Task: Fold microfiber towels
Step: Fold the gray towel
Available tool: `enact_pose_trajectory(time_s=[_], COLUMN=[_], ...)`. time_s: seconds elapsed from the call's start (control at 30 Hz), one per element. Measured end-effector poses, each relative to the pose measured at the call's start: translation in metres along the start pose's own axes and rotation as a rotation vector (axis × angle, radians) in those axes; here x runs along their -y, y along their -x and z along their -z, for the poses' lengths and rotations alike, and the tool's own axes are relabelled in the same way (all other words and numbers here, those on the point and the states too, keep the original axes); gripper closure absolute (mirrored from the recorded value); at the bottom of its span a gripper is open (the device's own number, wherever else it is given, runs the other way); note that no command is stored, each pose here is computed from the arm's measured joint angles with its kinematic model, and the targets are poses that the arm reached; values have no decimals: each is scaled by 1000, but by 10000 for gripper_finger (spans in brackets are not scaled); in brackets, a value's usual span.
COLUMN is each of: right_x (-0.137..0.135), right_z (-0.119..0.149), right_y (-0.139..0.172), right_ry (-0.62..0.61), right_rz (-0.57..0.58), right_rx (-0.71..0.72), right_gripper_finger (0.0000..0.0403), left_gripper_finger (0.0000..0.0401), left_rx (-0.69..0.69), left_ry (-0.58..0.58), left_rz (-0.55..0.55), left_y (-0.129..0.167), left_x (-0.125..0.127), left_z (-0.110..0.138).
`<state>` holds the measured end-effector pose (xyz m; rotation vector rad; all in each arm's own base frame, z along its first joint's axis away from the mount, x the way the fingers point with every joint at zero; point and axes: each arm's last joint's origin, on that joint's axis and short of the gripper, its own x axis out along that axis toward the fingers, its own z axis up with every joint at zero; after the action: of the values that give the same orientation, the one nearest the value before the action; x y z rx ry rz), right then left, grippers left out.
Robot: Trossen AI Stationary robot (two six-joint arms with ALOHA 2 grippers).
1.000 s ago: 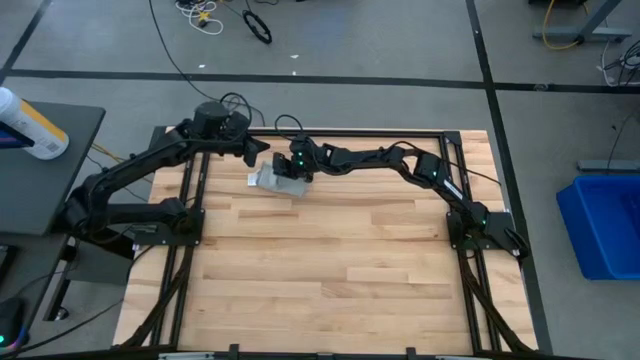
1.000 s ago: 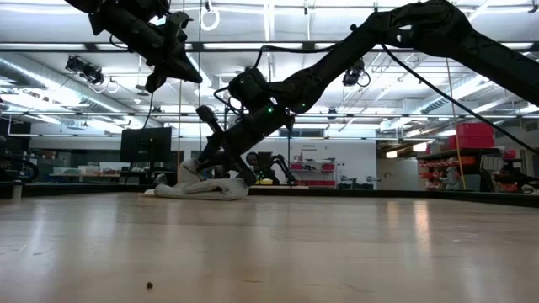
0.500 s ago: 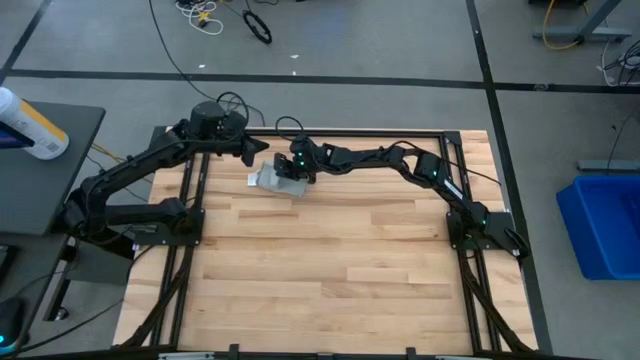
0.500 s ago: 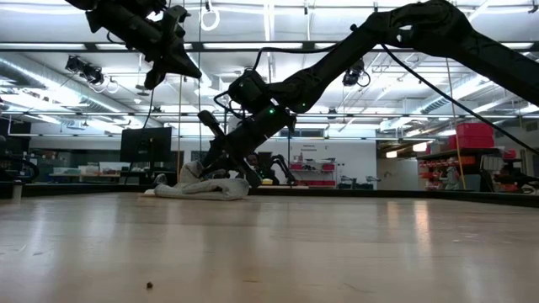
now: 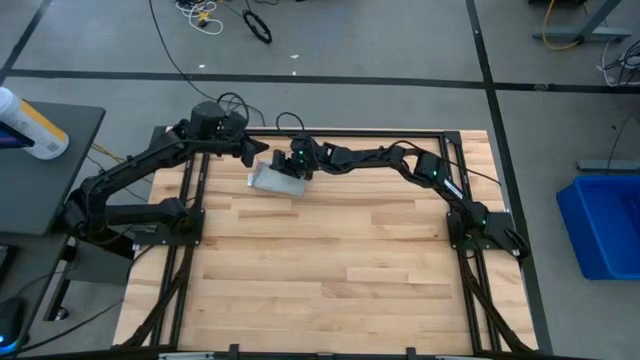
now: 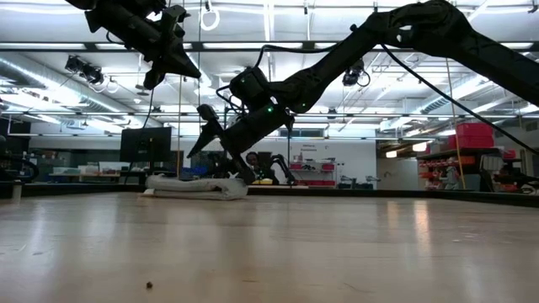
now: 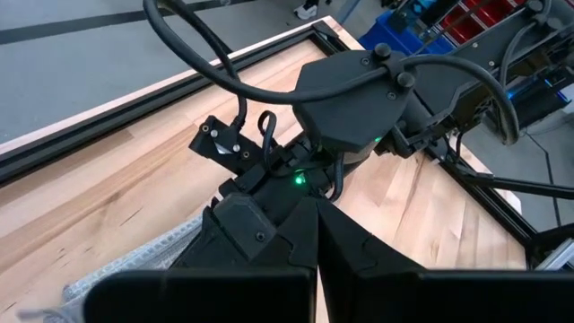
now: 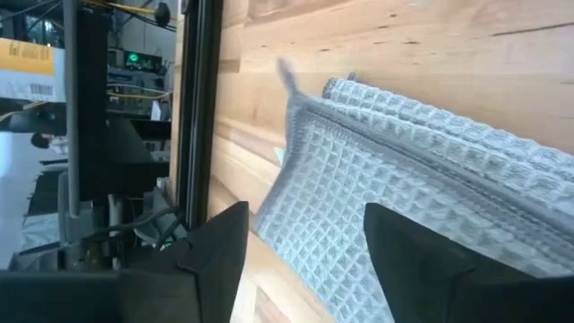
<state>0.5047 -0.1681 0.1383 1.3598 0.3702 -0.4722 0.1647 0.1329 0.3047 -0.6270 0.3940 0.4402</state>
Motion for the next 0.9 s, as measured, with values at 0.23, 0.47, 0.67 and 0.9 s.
enact_pose_trajectory(time_s=[0.23, 0.47, 0.67, 0.9], right_x=[-1, -16, -14, -22], right_z=[-1, -1, 4, 10], right_y=[0, 14, 31, 57], right_ry=[-27, -9, 30, 87], right_rz=[-5, 8, 194, 351], right_rx=[32, 48, 5, -1], right_gripper_finger=[189, 194, 181, 197], left_gripper_finger=[401, 401, 401, 401], left_rx=[-1, -24, -54, -63], left_ry=[-3, -24, -38, -40], left_rz=[1, 7, -9, -13], left_y=[0, 0, 0, 0], left_x=[0, 0, -2, -2], left_z=[0, 2, 5, 6])
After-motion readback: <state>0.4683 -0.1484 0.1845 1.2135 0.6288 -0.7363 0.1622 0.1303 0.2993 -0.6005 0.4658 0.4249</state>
